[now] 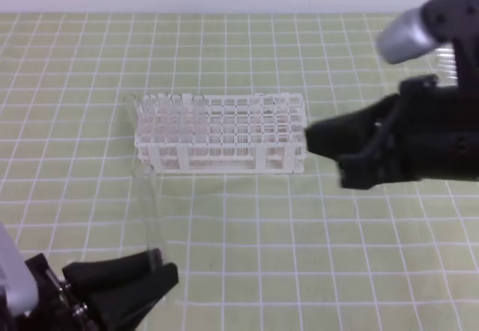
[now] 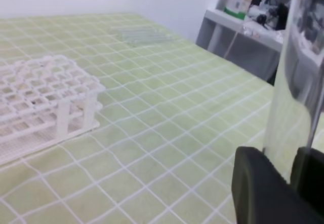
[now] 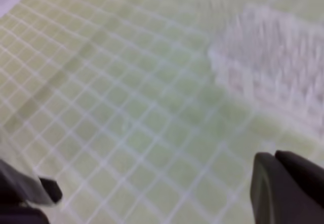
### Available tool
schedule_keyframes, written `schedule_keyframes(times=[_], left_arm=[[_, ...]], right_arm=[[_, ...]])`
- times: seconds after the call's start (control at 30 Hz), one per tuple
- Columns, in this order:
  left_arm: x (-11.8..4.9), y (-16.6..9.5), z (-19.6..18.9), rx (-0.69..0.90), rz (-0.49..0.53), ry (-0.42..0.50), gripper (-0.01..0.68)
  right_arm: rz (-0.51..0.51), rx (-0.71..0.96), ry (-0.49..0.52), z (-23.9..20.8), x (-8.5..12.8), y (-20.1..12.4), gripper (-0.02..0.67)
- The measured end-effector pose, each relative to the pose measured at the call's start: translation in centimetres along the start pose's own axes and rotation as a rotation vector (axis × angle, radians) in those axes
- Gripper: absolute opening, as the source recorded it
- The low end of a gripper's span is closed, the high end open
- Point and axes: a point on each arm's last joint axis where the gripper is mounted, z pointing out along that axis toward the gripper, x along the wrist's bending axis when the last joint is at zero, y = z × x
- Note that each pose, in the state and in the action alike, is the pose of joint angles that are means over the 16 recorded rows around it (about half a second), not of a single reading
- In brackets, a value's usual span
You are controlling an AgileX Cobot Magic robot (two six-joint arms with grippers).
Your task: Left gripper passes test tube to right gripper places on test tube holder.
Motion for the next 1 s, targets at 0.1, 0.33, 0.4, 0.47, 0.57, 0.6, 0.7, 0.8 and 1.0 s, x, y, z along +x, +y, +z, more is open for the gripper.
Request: schedule_keyframes(times=[0.1,0.33,0.4,0.47,0.57,0.6,0.7,0.8,1.0], left_arm=[[0.2,0.0,0.1,-0.015,-0.020,0.011,0.067],[0.7,0.3,0.1,-0.046,-0.061,0.049,0.073],[0.9,0.4,0.1,-0.050,-0.066,0.059,0.073],[1.0,0.4,0.2,-0.051,-0.069,0.066,0.060],[1.1,0.3,0.4,-0.041,-0.069,0.076,0.048],[1.2,0.2,0.5,-0.034,-0.068,0.079,0.048],[1.3,-0.1,0.8,-0.007,-0.060,0.087,0.048],[1.4,-0.2,1.3,0.025,-0.042,0.093,0.042],[1.5,-0.4,2.3,0.082,0.005,0.096,0.042]], right_arm=[[-0.090,-0.082,0.020,0.6,1.7,0.1,-0.017],[-0.244,-0.315,0.063,0.9,4.5,-1.6,-0.017],[-0.269,-0.368,0.075,0.9,5.0,-2.4,-0.017],[-0.289,-0.414,0.086,1.0,5.4,-3.1,-0.016],[-0.310,-0.461,0.102,1.4,6.0,-3.9,-0.007],[-0.315,-0.470,0.107,1.5,6.2,-4.2,-0.001],[-0.322,-0.486,0.124,2.0,6.9,-4.6,0.037],[-0.326,-0.492,0.141,2.5,7.5,-4.8,0.097],[-0.312,-0.496,0.170,3.1,8.5,-4.8,0.244]])
